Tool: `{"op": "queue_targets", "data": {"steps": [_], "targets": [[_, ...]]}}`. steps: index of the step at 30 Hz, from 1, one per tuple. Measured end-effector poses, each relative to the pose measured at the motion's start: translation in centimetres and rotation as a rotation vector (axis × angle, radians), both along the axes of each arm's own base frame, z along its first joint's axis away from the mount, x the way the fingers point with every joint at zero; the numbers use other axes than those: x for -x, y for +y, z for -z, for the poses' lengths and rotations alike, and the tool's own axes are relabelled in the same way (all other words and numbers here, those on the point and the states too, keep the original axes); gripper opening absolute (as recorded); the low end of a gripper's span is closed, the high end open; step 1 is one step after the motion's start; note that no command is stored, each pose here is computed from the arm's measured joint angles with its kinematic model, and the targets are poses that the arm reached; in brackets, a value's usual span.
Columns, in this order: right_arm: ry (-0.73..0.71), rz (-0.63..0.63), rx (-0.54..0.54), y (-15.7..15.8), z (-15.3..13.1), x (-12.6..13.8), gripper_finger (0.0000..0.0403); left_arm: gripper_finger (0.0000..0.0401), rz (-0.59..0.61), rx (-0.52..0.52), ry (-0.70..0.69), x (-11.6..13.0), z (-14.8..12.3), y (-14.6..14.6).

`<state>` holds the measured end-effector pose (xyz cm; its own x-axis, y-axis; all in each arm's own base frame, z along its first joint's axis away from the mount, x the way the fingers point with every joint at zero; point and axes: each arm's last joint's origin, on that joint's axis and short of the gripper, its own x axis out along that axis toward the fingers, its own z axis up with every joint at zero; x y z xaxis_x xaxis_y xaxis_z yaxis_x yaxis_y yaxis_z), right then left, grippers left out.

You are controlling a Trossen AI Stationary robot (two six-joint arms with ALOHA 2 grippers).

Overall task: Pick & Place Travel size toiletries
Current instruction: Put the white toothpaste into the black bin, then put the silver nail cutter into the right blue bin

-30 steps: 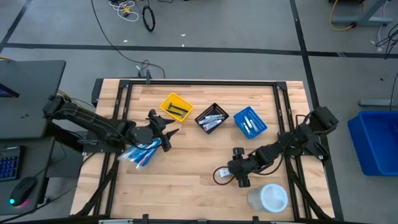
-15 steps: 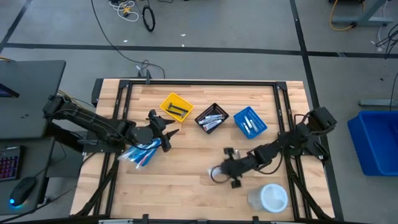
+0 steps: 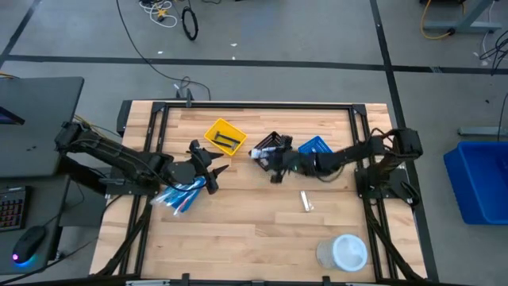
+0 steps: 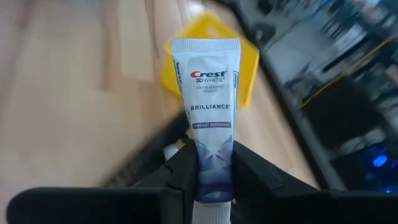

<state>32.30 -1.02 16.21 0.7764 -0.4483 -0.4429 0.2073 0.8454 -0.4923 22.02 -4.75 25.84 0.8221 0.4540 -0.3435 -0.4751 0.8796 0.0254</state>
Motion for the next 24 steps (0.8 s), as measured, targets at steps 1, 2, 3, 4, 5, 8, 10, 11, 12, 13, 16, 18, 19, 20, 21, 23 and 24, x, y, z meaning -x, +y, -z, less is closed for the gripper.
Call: {"op": "queue_targets", "data": {"steps": [1,2,3,4,5,8,10,11,12,13,16,18,19,20,21,23,24], "targets": [[0.014,0.006,-0.027,-1.0,0.2,0.1,0.0089,0.0208,0.004,0.001,0.001,0.0,0.0,0.0],[0.032,0.006,-0.048,-1.9,0.4,0.2,0.0090,0.0208,0.011,0.000,0.004,0.0,0.0,0.0],[0.047,0.005,-0.068,-2.6,0.5,0.4,0.0093,0.0208,0.018,-0.003,0.008,0.0,0.0,0.0],[0.057,-0.002,-0.087,-3.2,0.6,0.5,0.0098,0.0208,0.025,-0.005,0.011,0.0,0.0,-0.1],[0.059,-0.011,-0.103,-3.7,0.7,0.5,0.0105,0.0208,0.029,-0.007,0.013,0.0,0.0,-0.1],[0.077,-0.022,-0.123,-4.7,0.8,0.8,0.0131,0.0208,0.031,-0.012,0.016,0.0,0.0,-0.1],[0.072,-0.004,-0.134,-5.0,0.8,0.8,0.0153,0.0208,0.031,-0.012,0.016,0.0,0.0,-0.1],[0.065,0.005,-0.145,-5.1,0.8,0.8,0.0165,0.0208,0.031,-0.012,0.016,0.0,0.0,-0.1],[0.061,0.012,-0.154,-5.1,0.8,0.9,0.0176,0.0208,0.031,-0.011,0.016,0.0,0.0,-0.1],[0.063,0.015,-0.154,-5.1,0.8,0.9,0.0187,0.0208,0.032,-0.011,0.015,0.0,0.0,-0.1],[0.061,0.025,-0.123,-4.3,0.3,0.9,0.0213,0.0208,0.033,-0.014,0.018,0.0,0.0,-0.1],[0.050,0.026,-0.126,-3.3,-0.7,0.9,0.0222,0.0208,0.039,-0.012,0.020,0.0,0.0,-0.1],[0.049,0.026,-0.144,-2.7,-1.3,0.9,0.0225,0.0208,0.044,-0.010,0.022,0.0,0.1,-0.1],[0.044,0.026,-0.175,-2.1,-1.9,0.8,0.0226,0.0208,0.052,-0.007,0.024,0.0,0.1,-0.1],[0.050,0.029,-0.208,-1.4,-2.5,1.0,0.0226,0.0208,0.057,-0.005,0.028,0.0,0.1,-0.1],[0.087,0.036,-0.276,0.0,-3.4,1.5,0.0221,0.0208,0.060,-0.004,0.032,0.0,0.1,-0.1],[0.113,0.039,-0.320,0.7,-3.7,1.8,0.0218,0.0208,0.060,-0.005,0.037,0.0,0.2,-0.1]]}}
